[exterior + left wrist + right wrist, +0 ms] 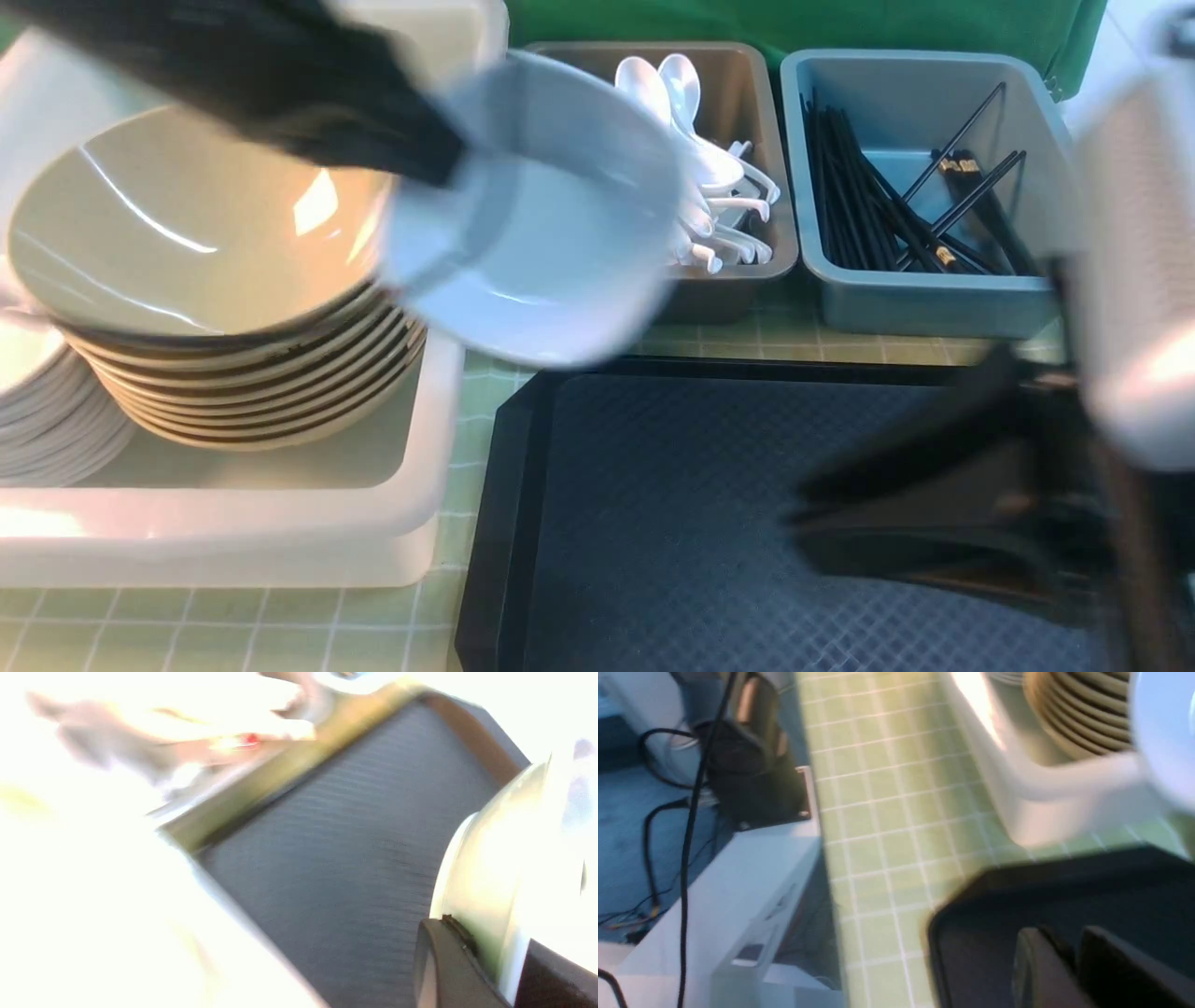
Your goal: On green table put chopsticks spoon bowls plates into blue grey white boxes.
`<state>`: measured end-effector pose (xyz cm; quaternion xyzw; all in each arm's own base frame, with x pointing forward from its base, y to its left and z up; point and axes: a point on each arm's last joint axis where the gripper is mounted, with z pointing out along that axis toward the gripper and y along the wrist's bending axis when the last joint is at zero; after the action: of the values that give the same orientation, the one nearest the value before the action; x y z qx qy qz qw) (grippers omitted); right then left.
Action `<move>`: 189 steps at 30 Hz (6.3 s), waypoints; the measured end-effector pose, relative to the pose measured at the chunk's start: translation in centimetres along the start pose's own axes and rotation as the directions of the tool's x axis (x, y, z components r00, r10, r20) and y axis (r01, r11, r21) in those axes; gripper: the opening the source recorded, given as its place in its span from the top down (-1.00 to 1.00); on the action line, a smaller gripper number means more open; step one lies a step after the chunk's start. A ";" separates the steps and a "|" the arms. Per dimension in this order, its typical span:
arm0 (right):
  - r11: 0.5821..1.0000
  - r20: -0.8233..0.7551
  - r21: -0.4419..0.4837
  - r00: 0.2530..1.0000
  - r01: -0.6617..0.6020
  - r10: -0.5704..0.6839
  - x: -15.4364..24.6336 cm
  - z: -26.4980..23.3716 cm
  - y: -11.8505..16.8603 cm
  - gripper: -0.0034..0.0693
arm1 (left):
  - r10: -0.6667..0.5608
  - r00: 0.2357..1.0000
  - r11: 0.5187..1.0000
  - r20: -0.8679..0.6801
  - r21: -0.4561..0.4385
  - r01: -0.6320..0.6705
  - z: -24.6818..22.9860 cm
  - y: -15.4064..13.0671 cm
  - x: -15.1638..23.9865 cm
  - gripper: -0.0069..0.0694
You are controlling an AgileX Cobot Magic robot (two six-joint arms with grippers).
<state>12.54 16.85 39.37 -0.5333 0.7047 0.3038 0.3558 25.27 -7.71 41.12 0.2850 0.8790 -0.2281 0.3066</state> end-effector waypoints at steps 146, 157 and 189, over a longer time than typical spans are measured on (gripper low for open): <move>0.463 0.518 0.764 0.855 -0.449 -0.025 19.0 -6.5 1.3 0.64 | -0.055 0.753 0.768 0.656 -0.454 0.451 4.3 -2.1 31.3 0.82; 0.463 0.518 0.764 0.855 -0.449 -0.025 19.0 -6.5 1.3 0.63 | -0.050 0.762 0.797 0.646 -0.434 0.420 4.4 -2.3 31.2 0.82; 0.305 0.266 0.900 0.946 -0.312 0.183 25.8 -3.9 2.8 0.55 | -0.050 0.761 0.797 0.647 -0.433 0.421 4.4 -2.3 31.2 0.82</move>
<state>4.51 0.58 20.42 -0.1015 0.8025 -0.0715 0.5835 5.31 -0.70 17.63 -0.0233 0.7901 -0.0805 0.6072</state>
